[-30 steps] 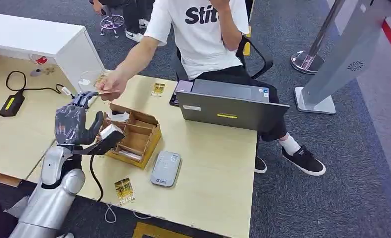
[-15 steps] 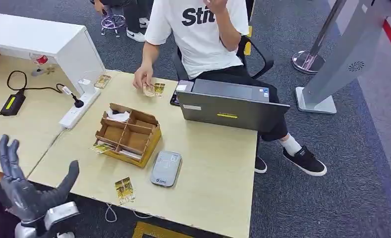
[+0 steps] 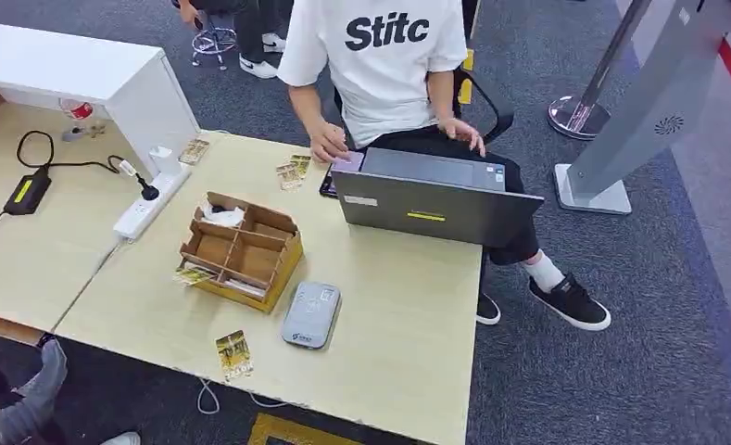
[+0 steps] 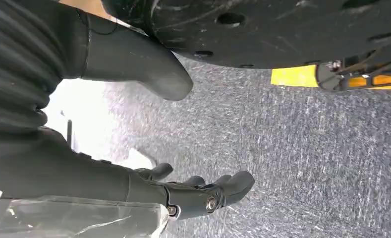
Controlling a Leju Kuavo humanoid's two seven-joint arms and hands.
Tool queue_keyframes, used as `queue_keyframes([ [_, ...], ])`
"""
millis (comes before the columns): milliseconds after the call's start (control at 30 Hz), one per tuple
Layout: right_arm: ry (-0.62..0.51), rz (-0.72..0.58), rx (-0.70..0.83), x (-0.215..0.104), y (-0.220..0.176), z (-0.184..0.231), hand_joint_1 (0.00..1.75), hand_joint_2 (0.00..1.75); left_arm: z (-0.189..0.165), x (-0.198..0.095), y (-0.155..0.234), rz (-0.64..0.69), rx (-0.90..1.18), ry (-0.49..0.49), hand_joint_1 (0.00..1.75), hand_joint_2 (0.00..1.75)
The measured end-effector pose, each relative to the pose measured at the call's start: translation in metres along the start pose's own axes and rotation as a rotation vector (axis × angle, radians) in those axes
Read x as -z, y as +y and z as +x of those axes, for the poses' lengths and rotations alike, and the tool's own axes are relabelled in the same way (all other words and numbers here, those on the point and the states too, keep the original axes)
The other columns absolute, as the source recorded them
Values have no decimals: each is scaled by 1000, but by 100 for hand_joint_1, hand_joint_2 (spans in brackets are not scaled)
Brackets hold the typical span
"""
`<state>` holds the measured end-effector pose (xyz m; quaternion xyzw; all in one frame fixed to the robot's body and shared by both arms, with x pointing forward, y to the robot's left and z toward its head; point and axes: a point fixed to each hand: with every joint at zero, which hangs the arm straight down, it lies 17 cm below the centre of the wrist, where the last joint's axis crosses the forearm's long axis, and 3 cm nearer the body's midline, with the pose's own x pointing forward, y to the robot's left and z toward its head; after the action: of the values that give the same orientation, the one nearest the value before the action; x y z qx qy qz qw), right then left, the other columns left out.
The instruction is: Pass the card to the sensor for recognition and then transmit it.
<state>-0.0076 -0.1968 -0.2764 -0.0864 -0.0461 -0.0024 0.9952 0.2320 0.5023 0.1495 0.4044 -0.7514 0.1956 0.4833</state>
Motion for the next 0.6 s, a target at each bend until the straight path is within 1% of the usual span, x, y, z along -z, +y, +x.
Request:
queue_keyframes([
  [33, 7, 0, 6, 0, 0, -1, 0, 175, -33, -9, 14, -2, 37, 76, 0, 175],
  [67, 14, 0, 9, 0, 0, -2, 0, 175, -62, -18, 32, 35, 95, 145, 0, 175],
  [100, 22, 1, 10, -1, 1, -5, 0, 175, -95, -33, 54, 103, 148, 242, 0, 175],
  [133, 29, 2, 8, -1, 1, -7, 82, 175, -131, -53, 82, 192, 172, 364, 75, 175],
  [167, 33, 10, 1, -1, 3, -8, 168, 175, -173, -88, 102, 287, 144, 536, 175, 175],
  [200, 32, 27, -10, -2, 6, -9, 175, 175, -206, -128, 123, 400, 108, 705, 175, 175],
  [233, 29, 37, -21, -2, 7, -9, 175, 175, -228, -168, 138, 492, 111, 842, 175, 175],
  [267, 25, 46, -28, -2, 7, -9, 175, 175, -243, -210, 146, 550, 158, 976, 175, 175],
  [300, 23, 52, -29, -2, 8, -8, 175, 175, -252, -244, 145, 569, 209, 1089, 175, 175],
  [367, 23, 50, -14, -2, 7, -8, 175, 175, -262, -315, 134, 533, 346, 1350, 175, 175],
  [400, 23, 49, -6, -2, 7, -7, 175, 175, -263, -344, 123, 503, 373, 1462, 175, 175],
  [467, 25, 48, 4, -2, 8, -7, 175, 175, -261, -391, 94, 425, 380, 1640, 175, 175],
  [500, 29, 49, 3, -2, 8, -7, 175, 175, -260, -404, 81, 364, 380, 1681, 175, 175],
  [533, 32, 51, 3, -2, 8, -8, 42, 175, -259, -413, 67, 297, 377, 1703, 63, 175],
  [567, 35, 53, 0, -2, 8, -8, 0, 175, -258, -419, 52, 229, 360, 1720, 0, 175],
  [600, 36, 53, -3, -2, 8, -9, 0, 175, -259, -422, 39, 160, 344, 1724, 0, 175],
])
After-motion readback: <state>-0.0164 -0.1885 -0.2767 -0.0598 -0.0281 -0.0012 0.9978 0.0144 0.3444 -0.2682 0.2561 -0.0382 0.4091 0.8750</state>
